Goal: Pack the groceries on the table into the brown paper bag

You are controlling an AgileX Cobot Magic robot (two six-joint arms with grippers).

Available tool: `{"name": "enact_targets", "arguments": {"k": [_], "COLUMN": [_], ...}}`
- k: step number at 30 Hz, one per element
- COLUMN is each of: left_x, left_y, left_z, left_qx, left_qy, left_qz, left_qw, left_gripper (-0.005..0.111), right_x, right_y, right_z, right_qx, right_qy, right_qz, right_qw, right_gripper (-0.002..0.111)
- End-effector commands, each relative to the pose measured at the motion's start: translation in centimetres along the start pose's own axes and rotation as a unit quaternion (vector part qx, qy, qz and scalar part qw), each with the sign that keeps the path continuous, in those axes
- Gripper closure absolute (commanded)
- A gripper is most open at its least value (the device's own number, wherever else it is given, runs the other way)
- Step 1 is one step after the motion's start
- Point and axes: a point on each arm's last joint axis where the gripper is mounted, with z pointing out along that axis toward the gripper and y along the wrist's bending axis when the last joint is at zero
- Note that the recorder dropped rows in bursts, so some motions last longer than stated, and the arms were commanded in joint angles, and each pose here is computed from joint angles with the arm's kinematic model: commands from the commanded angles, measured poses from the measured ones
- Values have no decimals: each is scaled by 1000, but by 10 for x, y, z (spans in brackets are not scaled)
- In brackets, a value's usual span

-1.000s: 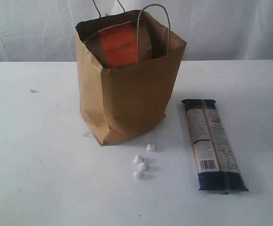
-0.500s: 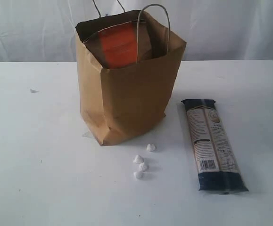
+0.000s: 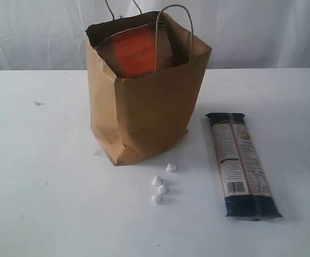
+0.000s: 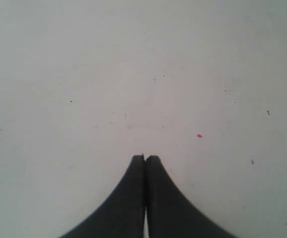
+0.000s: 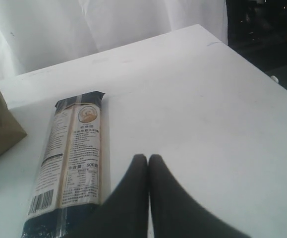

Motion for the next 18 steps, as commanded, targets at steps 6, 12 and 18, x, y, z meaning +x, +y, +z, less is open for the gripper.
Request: {"name": "enact_targets", "arguments": {"k": [6,12,18], "left_x": [6,6,6], "left_y": [1,1,1], "left_z": [2,2,2], "left_qx": [-2,-2,-2], "left_qy": [15,15,15], "left_qz": [1,1,1], "left_qw": [1000,1000,1000], "left_gripper": [107,107,107], "right_x": [-29,-70,-78], "right_y": [12,27,30], "right_z": [-6,-41,-56], "right_qx": [-62,-204,-279], "right_qy": [-167,-428,-477], "right_qz": [-24,65,136], "right_qw": [984,878,822], "right_gripper": [108,108,108]}}
